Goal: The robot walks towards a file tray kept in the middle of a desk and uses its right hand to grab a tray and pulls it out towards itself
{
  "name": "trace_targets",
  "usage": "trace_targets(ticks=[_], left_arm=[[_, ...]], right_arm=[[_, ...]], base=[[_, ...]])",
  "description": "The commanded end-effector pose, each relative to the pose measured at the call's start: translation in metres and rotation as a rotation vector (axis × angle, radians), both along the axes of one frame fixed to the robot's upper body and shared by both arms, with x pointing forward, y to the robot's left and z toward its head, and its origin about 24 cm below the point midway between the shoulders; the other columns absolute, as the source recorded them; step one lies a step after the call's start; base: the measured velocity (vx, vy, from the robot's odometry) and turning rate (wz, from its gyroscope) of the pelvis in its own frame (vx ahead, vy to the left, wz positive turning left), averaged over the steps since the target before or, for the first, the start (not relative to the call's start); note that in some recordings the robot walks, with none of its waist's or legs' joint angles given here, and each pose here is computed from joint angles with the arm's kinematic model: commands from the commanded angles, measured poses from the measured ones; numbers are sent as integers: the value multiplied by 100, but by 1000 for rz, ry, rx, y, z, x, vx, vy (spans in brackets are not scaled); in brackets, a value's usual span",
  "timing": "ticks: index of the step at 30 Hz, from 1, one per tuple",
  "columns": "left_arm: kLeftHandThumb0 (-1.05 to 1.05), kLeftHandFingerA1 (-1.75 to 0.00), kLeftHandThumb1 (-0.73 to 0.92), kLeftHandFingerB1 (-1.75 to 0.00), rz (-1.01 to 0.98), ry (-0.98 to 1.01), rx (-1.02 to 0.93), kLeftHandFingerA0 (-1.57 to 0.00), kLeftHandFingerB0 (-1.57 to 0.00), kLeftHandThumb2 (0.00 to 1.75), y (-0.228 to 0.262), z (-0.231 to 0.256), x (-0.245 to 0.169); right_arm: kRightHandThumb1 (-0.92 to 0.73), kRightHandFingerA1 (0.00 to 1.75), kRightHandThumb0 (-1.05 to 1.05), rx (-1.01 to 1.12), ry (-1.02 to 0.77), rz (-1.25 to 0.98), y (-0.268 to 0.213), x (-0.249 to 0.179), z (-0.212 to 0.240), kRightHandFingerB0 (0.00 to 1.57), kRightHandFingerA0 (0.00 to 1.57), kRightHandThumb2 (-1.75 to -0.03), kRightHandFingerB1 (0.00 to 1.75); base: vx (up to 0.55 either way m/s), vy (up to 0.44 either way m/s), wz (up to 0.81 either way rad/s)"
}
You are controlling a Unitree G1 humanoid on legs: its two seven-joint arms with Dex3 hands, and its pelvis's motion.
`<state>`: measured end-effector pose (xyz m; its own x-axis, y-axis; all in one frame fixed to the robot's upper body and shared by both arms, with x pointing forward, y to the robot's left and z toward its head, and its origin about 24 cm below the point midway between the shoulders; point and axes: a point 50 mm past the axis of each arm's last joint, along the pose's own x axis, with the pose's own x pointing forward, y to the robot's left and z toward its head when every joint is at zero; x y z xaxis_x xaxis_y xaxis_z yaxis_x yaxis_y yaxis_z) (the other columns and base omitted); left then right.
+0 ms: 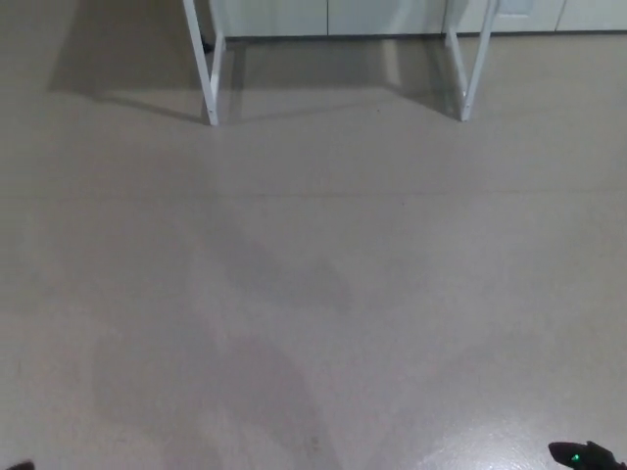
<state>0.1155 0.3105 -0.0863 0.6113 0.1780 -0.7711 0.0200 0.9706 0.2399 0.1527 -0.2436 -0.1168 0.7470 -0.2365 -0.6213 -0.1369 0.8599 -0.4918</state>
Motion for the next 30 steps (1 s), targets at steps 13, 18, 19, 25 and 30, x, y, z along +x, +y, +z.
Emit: trace_targets(ticks=[13,18,19,25,30], left_arm=[[-16,-41,56,-20,-65,-14,61,-8,-8,62,3,4,1],[-15,-38,59,-28,-84,-16,85,-11,-5,57,2,2,2],[-14,-37,59,-27,-68,-19,61,-11,-5,57,-1,1,-2],[-19,-40,58,-25,-85,-15,68,-13,-9,58,-8,-5,-10],[-27,-40,56,-32,-66,-25,61,-12,-10,61,-22,-11,-15]], right_arm=[[-44,54,-46,-19,-7,35,0,-1,1,34,42,-74,50],[-55,47,-39,-22,-7,39,0,1,0,40,48,-56,42],[-55,46,-38,-11,0,29,0,-3,-1,40,47,-57,42],[-55,46,-37,-12,12,39,-1,-11,-2,39,49,-57,41],[-56,45,-37,-15,16,48,1,-16,-4,40,50,-57,41]], base=[[182,215,-4],[272,-81,13],[306,-193,14],[312,-292,51],[245,-186,-3]])
